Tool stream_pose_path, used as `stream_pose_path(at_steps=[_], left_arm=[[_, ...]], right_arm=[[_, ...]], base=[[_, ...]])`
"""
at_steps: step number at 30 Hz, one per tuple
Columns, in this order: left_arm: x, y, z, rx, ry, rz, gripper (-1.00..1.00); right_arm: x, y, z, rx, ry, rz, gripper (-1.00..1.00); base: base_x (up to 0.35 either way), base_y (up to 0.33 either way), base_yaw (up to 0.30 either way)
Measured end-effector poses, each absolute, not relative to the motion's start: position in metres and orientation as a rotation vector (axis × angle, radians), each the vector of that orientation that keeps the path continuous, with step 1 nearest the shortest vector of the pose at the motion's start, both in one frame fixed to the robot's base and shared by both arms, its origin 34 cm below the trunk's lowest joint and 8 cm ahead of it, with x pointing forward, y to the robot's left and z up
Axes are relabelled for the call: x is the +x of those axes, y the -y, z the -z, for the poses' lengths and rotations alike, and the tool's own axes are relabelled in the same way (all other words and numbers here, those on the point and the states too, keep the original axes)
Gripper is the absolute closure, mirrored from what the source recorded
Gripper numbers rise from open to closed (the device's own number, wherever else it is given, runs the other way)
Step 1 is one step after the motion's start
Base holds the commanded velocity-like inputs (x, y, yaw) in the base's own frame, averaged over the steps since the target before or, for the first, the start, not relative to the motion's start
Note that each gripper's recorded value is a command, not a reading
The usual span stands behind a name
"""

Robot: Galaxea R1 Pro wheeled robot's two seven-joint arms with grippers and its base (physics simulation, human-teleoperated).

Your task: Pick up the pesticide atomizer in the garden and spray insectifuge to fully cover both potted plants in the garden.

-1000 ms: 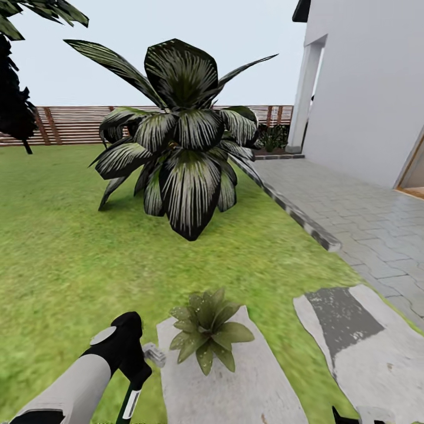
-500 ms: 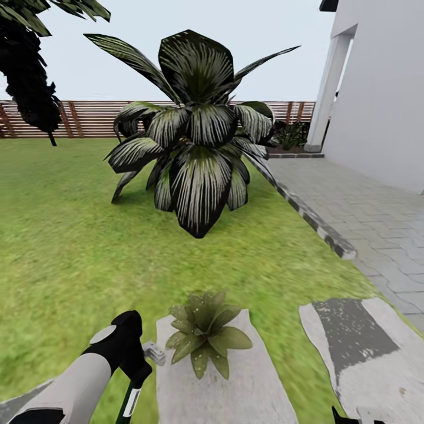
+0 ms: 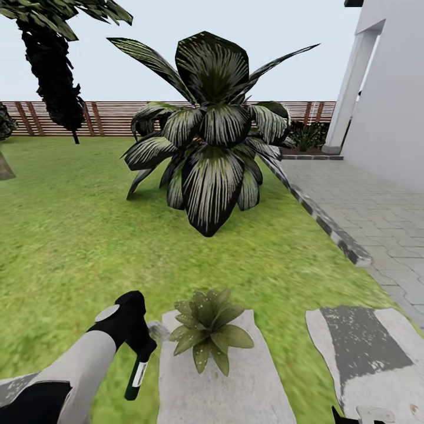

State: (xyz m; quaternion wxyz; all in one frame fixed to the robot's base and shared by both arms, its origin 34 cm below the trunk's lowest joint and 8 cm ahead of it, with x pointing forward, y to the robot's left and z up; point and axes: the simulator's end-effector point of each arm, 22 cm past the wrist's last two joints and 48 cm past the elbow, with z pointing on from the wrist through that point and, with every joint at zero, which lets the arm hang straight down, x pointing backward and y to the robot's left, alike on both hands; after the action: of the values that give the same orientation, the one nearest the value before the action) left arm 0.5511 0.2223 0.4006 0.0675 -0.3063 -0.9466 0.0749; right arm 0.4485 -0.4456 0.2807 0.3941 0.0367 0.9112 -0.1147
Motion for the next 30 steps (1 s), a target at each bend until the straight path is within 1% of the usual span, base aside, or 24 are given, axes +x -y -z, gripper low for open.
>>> stream_pose_path(at_steps=[3,6,15,20,23,30], left_arm=[[0.562,-0.203,-0.422,-0.982,2.826,-0.291,1.0],[0.548,-0.203,-0.428,-1.069,2.708,-0.251,1.0],[0.529,-0.215,-0.426,-1.06,2.628,-0.243,1.0],[0.538,-0.228,-0.421,-1.072,2.656,-0.147,1.0],[0.538,-0.231,-0.42,-1.057,2.664,-0.129,1.0],[0.539,-0.232,-0.42,-1.053,2.668,-0.12,1.0]], right_arm=[[0.449,0.446,-0.281,0.093,-2.311,0.291,-1.0],[0.449,0.446,-0.281,0.093,-2.311,0.292,-1.0],[0.449,0.446,-0.281,0.093,-2.311,0.292,-1.0],[0.449,0.446,-0.281,0.092,-2.311,0.293,-1.0],[0.449,0.446,-0.281,0.092,-2.311,0.293,-1.0],[0.449,0.446,-0.281,0.092,-2.311,0.292,-1.0]], base=[[0.0,0.0,0.001],[0.0,0.0,0.0],[0.0,-0.001,0.0],[0.046,-0.185,0.003],[0.073,-0.259,0.148],[0.016,-0.219,0.264]])
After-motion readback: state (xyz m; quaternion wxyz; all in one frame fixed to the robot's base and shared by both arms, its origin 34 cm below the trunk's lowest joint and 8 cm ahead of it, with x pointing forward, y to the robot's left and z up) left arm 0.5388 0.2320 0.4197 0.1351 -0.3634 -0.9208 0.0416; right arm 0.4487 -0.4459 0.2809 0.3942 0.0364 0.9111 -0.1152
